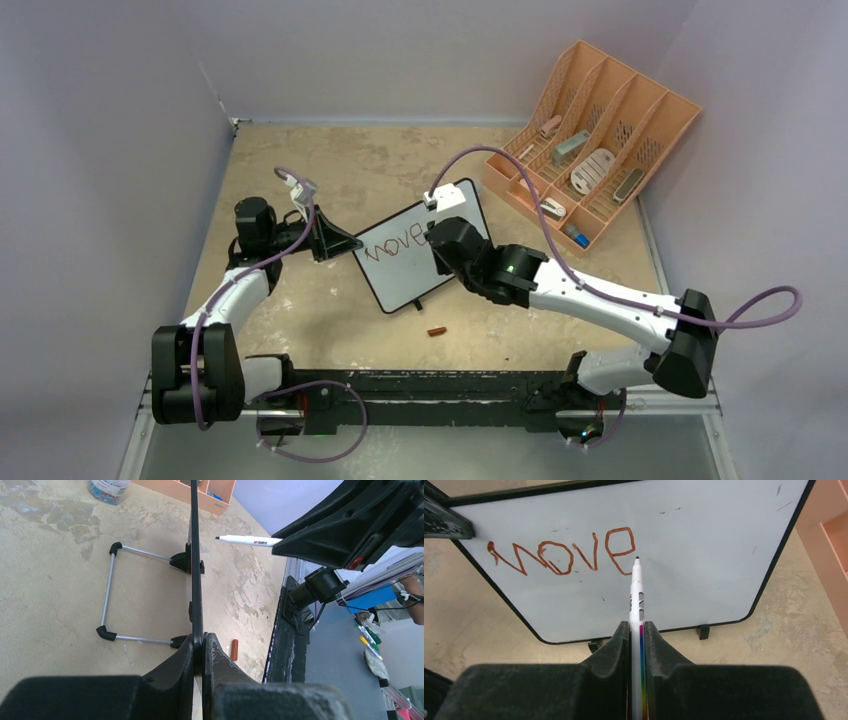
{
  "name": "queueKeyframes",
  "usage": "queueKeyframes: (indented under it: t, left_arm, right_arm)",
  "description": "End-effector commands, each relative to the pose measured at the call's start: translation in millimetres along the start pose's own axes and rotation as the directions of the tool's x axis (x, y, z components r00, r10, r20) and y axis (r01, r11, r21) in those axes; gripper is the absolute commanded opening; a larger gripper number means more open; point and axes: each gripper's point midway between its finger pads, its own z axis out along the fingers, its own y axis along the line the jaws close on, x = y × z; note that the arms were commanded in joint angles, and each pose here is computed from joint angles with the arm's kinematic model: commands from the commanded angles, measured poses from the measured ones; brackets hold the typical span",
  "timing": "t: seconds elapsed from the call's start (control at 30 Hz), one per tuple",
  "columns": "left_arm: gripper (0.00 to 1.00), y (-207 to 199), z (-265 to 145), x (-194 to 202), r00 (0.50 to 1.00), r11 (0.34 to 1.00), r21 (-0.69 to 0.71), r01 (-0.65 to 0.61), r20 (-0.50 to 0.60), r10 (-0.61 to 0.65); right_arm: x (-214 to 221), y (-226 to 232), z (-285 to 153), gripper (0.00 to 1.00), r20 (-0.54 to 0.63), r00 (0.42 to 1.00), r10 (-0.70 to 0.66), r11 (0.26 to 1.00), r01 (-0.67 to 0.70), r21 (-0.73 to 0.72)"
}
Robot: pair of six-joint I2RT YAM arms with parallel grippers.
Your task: Write a sentence on the whiteboard
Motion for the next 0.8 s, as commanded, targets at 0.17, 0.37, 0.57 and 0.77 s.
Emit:
queueKeyframes:
  t: [0.17,0.37,0.57,0.77]
  left_arm:
    - [0.0,-4.4,2.4,-6.7,0.998,0.998,0.025,-0.064,-0.008,0.064]
    - [0.0,-3.8,2.3,-7.0,0.998,0.998,0.023,-0.062,-0.009,0.062]
    - [0.0,-3.3,2.4,-6.9,0.998,0.998,0.022,-0.059,-0.009,0.06]
    - [0.0,-4.0,2.5,-6.7,0.998,0.998,0.025,-0.059,-0.01,0.059]
  right_arm:
    - [-15.7,-22.7,-9.4,0.0,0.056,0.998,0.038,0.999,-0.039,0.021]
    - [-22.2,-41.7,-9.9,0.0,0.078,0.995,0.06,0.998,-0.063,0.033]
    - [-28.7,-45.9,-9.7,0.0,0.096,0.993,0.066,0.997,-0.069,0.027]
    - [-33.0,-44.7,-9.5,0.0,0.108,0.992,0.066,0.997,-0.069,0.023]
